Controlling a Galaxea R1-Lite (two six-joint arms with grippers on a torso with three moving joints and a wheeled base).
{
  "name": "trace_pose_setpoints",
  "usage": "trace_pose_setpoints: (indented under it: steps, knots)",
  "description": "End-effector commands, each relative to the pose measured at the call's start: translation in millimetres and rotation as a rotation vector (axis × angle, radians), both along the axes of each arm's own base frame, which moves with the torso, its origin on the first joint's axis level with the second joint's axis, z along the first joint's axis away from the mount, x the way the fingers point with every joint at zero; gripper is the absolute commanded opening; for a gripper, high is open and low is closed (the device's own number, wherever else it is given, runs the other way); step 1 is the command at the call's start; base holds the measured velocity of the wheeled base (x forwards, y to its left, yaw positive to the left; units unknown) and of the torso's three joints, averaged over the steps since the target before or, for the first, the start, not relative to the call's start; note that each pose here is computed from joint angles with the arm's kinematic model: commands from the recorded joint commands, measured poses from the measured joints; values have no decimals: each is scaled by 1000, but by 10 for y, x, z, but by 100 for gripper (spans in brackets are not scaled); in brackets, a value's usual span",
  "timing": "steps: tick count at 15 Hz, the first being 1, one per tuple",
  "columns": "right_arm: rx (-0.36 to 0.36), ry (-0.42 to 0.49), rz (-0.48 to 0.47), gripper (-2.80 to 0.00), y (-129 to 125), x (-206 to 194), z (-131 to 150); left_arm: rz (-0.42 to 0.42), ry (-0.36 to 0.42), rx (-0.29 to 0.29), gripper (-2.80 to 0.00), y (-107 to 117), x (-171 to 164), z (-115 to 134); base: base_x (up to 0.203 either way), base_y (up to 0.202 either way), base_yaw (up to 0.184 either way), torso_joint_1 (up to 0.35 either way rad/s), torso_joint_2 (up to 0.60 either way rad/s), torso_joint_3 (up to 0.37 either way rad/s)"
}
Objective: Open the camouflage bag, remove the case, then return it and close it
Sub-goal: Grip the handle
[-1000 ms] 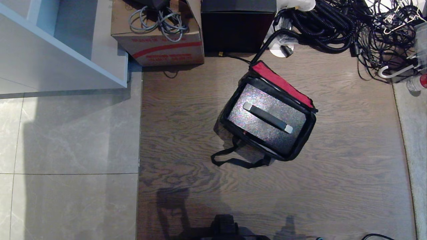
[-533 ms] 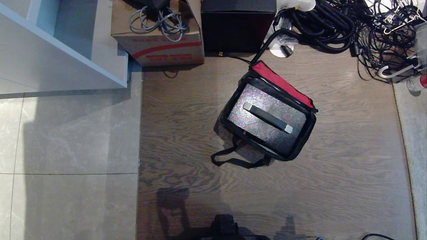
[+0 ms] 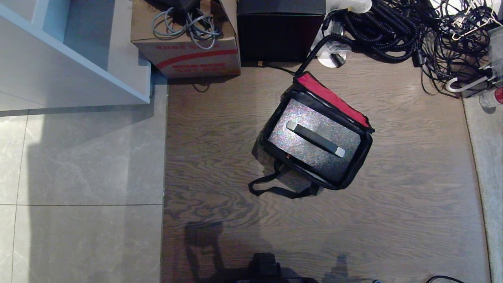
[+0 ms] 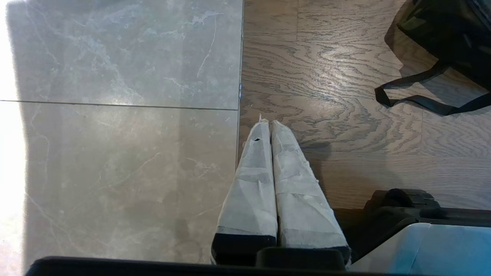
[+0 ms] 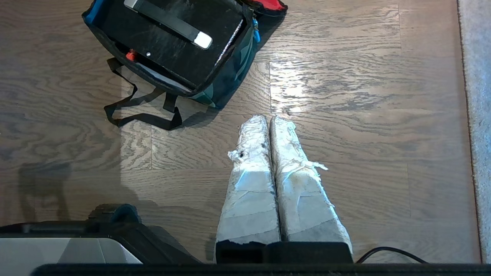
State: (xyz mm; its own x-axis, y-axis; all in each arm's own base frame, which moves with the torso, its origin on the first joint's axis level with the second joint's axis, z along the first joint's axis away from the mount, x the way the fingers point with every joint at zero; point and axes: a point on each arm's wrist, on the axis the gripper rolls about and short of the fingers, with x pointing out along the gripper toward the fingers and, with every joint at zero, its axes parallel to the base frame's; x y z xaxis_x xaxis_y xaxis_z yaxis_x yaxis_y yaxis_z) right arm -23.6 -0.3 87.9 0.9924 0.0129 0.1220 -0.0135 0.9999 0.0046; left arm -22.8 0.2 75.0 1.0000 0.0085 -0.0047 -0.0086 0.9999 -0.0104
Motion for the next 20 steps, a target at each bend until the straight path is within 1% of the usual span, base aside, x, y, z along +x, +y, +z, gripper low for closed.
trace_pose_setpoints:
  steps: [1, 20]
  knots:
    - [-1, 41, 1, -280, 0, 35, -109, 1, 0, 0, -280, 0, 0, 0, 0, 0, 0, 0, 0, 0]
    - [-1, 41, 1, -280, 0, 35, -109, 1, 0, 0, -280, 0, 0, 0, 0, 0, 0, 0, 0, 0]
